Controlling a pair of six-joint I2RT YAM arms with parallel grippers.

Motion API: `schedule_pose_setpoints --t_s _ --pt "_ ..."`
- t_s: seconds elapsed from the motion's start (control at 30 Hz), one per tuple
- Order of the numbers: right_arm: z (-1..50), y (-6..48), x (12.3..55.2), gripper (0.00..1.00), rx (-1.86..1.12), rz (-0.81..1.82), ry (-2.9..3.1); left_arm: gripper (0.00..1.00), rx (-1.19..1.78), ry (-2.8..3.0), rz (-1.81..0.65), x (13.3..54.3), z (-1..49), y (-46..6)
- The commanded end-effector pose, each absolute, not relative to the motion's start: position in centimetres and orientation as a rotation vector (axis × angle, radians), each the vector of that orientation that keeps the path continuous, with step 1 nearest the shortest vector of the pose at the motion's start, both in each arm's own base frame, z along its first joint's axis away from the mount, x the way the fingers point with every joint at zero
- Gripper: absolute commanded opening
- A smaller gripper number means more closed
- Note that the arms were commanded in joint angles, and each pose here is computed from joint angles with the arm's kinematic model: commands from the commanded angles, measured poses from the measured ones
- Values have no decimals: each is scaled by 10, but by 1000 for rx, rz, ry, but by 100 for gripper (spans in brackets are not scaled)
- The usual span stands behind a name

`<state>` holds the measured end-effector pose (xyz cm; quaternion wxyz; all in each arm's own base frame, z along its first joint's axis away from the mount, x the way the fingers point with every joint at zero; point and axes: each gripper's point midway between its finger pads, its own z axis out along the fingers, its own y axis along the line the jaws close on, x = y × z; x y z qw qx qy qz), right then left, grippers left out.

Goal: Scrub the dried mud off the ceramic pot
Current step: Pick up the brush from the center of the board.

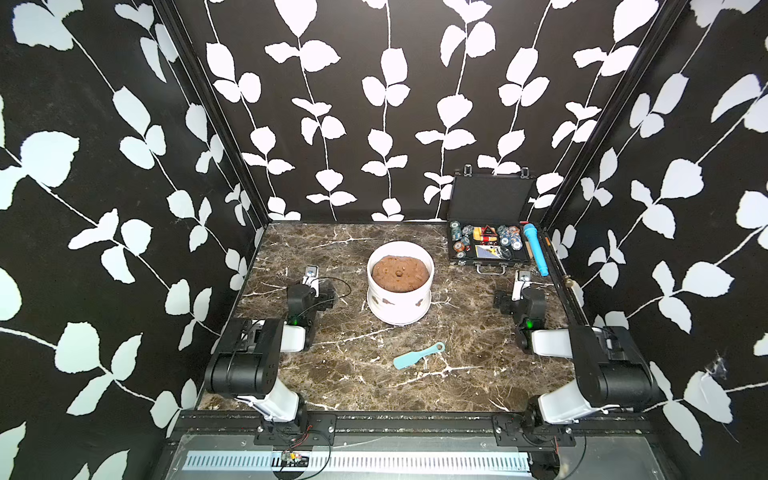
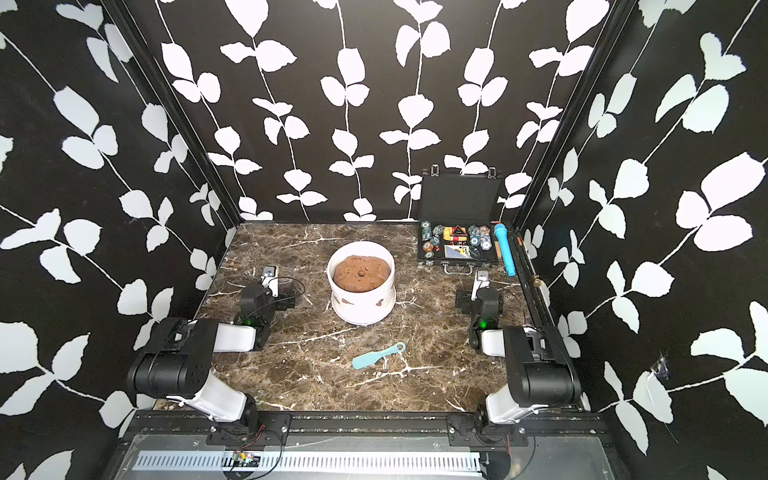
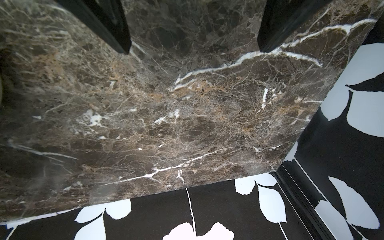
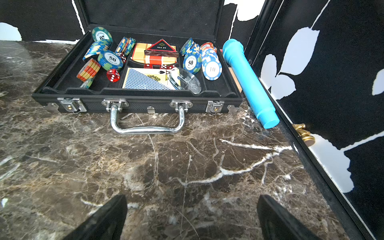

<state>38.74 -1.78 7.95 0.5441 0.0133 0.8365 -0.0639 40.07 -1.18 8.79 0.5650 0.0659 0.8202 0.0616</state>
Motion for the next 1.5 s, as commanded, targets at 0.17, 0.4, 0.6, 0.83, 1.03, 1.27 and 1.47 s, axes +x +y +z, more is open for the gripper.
schedule_pose_setpoints --t_s 0.17,0.4,0.6,0.83,1.03,1.27,1.47 --pt "92 -15 394 99 22 -144 1937 99 148 1896 136 403 98 -11" --pt "93 -15 394 99 22 -144 1934 99 140 1896 129 403 98 -9" --pt "140 0 384 99 -58 -71 1918 99 28 1922 174 383 144 7" --pt "209 69 364 99 -298 242 1893 99 -75 2001 -159 355 199 -24" --pt "240 126 309 99 -621 417 1872 99 28 2027 -489 317 220 -80" --pt "224 198 243 99 -1119 538 1833 99 326 1991 -729 272 243 -147" --pt "167 238 203 99 -1493 522 1861 99 517 2068 -813 241 212 -181"
